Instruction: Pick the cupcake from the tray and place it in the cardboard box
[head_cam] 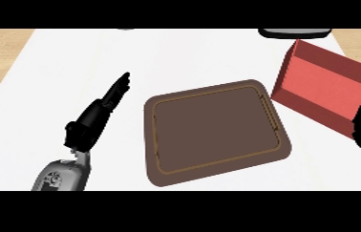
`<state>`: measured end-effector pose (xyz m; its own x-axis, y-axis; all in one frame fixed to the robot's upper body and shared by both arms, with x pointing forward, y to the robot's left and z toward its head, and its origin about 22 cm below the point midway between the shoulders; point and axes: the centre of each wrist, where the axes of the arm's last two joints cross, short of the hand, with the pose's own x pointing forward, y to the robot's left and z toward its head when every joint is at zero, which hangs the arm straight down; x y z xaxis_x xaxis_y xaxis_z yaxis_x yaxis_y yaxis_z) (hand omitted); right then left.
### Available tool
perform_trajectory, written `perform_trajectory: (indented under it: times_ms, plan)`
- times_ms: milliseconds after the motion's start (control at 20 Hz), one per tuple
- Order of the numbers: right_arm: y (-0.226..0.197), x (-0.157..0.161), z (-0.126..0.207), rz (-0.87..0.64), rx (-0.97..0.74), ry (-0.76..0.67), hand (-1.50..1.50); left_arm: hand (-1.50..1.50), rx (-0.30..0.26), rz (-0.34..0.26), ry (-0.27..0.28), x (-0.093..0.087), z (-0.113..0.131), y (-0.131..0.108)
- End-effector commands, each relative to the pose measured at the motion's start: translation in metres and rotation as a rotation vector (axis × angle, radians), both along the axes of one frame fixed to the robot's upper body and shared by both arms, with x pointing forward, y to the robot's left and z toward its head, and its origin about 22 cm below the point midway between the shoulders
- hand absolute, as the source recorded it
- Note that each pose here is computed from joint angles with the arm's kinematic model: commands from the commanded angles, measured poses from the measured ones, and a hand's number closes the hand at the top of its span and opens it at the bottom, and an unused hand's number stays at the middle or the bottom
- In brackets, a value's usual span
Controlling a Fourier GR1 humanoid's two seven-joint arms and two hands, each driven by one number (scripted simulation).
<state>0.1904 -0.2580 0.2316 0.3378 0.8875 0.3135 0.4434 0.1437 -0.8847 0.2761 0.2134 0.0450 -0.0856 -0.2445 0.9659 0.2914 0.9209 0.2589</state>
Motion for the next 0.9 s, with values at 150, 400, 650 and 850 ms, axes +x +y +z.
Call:
perform_trajectory:
  times_ms: [150, 400, 650, 850]
  plan:
    - [-0.044, 0.019, 0.038, 0.015, 0.081, -0.041, 1.50, 0.00, -0.007, -0.006, -0.012, 0.004, -0.017, -0.014]
    - [-0.050, 0.051, 0.025, 0.020, 0.112, -0.043, 1.50, 0.00, 0.012, -0.008, -0.020, 0.005, -0.014, -0.020]
    - [-0.091, 0.075, 0.039, -0.020, 0.156, -0.071, 1.50, 0.00, -0.006, -0.012, -0.023, 0.003, -0.002, -0.005]
    - [-0.093, 0.098, 0.029, -0.065, 0.083, -0.051, 1.50, 0.00, -0.008, -0.004, -0.003, 0.006, 0.002, -0.020]
